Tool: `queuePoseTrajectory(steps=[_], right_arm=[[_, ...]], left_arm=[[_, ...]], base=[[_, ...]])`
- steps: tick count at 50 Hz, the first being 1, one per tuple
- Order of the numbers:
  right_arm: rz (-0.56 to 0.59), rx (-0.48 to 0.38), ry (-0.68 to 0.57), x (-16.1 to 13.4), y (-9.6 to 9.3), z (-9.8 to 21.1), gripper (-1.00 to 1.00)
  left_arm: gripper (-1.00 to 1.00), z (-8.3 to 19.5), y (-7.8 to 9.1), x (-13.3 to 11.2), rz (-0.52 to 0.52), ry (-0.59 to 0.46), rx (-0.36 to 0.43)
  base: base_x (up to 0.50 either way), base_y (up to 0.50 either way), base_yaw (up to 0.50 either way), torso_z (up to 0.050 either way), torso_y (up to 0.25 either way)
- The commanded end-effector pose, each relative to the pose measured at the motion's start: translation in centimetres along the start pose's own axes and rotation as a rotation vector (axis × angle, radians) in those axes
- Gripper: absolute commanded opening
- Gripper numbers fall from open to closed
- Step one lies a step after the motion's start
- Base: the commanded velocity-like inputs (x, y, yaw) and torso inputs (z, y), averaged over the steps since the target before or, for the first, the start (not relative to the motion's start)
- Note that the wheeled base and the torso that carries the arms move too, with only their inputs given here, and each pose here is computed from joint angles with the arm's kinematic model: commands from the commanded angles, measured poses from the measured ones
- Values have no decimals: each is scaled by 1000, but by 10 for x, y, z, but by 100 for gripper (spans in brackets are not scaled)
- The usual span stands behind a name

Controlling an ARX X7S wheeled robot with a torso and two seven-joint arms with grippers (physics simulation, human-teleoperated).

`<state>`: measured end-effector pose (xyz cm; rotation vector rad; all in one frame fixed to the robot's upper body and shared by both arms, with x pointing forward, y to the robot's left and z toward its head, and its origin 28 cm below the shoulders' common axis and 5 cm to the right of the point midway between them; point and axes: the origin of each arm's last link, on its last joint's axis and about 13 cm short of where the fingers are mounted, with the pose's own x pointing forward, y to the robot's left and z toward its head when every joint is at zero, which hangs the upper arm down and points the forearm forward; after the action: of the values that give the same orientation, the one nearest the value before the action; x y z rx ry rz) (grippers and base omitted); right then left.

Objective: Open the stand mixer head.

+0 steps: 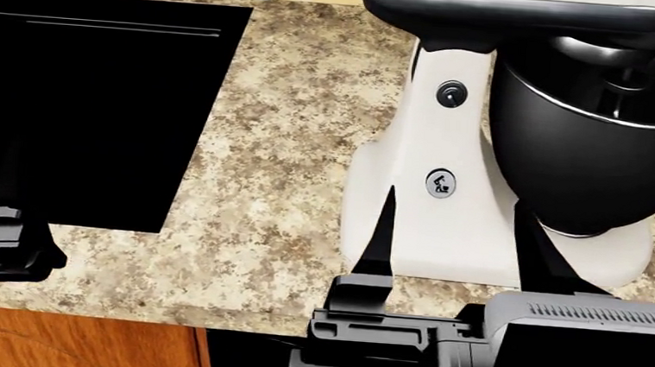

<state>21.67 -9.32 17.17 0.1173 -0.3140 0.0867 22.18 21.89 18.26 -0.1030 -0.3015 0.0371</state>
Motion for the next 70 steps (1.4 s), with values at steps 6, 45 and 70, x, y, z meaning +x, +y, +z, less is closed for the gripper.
queuePoseTrajectory(steps=[6,45,70], right_arm=[[29,-33,-43,-5,4,4,100],[-15,25,118,16,-5,-22,-100],[-32,-10,138,41,-7,-29,-100]], left_arm=[[100,2,0,0,3,-7,5],[100,5,0,-3,-5,-11,-1],[100,6,0,-4,-13,-11,-7]], base=[[83,0,0,0,0],[0,0,0,0,0],[0,0,0,0,0]])
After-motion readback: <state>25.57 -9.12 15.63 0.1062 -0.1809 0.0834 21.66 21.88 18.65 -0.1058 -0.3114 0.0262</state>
